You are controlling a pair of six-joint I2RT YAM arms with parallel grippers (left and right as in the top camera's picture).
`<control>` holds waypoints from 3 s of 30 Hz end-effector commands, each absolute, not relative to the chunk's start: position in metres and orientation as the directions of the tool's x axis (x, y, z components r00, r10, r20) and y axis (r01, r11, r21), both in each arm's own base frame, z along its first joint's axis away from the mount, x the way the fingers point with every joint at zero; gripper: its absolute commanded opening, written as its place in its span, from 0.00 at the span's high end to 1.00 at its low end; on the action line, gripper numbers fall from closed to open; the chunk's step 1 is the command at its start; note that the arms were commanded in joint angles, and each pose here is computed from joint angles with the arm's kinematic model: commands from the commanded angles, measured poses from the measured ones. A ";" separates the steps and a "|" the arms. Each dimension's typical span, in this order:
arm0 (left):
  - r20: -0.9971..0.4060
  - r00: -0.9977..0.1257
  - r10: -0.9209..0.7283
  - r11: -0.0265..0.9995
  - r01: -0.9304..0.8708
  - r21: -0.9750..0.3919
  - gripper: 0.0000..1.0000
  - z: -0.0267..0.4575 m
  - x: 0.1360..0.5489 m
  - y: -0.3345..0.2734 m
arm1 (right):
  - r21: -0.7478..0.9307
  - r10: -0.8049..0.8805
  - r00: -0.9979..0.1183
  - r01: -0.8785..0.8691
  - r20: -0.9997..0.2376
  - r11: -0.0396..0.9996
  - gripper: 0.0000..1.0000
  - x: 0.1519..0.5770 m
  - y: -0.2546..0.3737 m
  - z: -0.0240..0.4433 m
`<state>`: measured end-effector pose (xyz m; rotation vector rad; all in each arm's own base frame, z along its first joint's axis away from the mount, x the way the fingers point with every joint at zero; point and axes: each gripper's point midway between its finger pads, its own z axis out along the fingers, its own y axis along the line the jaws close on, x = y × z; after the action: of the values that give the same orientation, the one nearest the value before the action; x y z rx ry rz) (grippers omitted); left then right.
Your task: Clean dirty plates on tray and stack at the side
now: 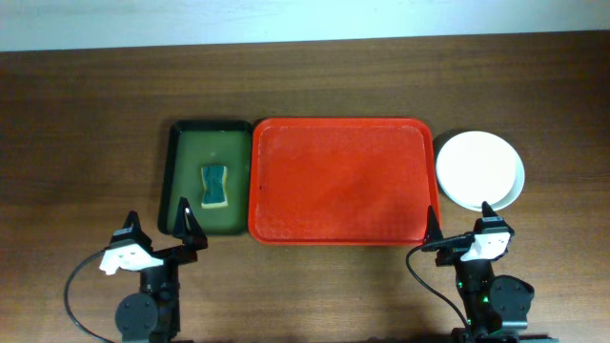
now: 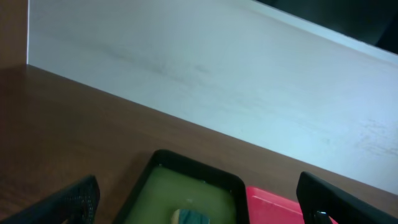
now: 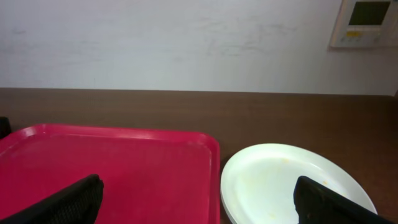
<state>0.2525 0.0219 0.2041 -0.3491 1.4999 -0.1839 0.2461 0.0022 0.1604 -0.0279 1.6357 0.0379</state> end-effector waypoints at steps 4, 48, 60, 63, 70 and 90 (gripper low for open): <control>-0.941 -0.016 -0.337 0.936 -0.111 -0.334 0.01 0.164 0.250 0.020 | 0.015 0.013 -0.071 -0.027 -0.997 1.000 0.02 0.246 -0.001 0.157; -0.992 -0.071 0.107 0.993 0.055 0.103 0.01 0.157 0.246 -0.008 | 0.015 0.013 -0.071 -0.027 -0.997 1.000 0.02 0.246 -0.001 0.157; -0.992 -0.071 0.107 0.993 0.055 0.103 0.01 0.157 0.246 -0.008 | 0.015 0.013 -0.071 -0.027 -0.997 1.000 0.02 0.246 -0.001 0.157; -0.992 -0.071 0.107 0.993 0.055 0.103 0.01 0.157 0.246 -0.008 | 0.015 0.013 -0.071 -0.027 -0.997 1.000 0.02 0.246 -0.001 0.157; -0.992 -0.071 0.107 0.993 0.055 0.103 0.01 0.157 0.246 -0.008 | 0.015 0.013 -0.071 -0.027 -0.997 1.000 0.02 0.246 -0.001 0.157; -0.992 -0.071 0.107 0.993 0.055 0.103 0.01 0.157 0.246 -0.008 | 0.015 0.013 -0.071 -0.027 -0.997 1.000 0.02 0.246 -0.001 0.157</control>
<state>0.2459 -0.0044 0.1579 0.0925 1.6494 0.0451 0.2461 0.0022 0.1604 -0.0279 1.6357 0.0379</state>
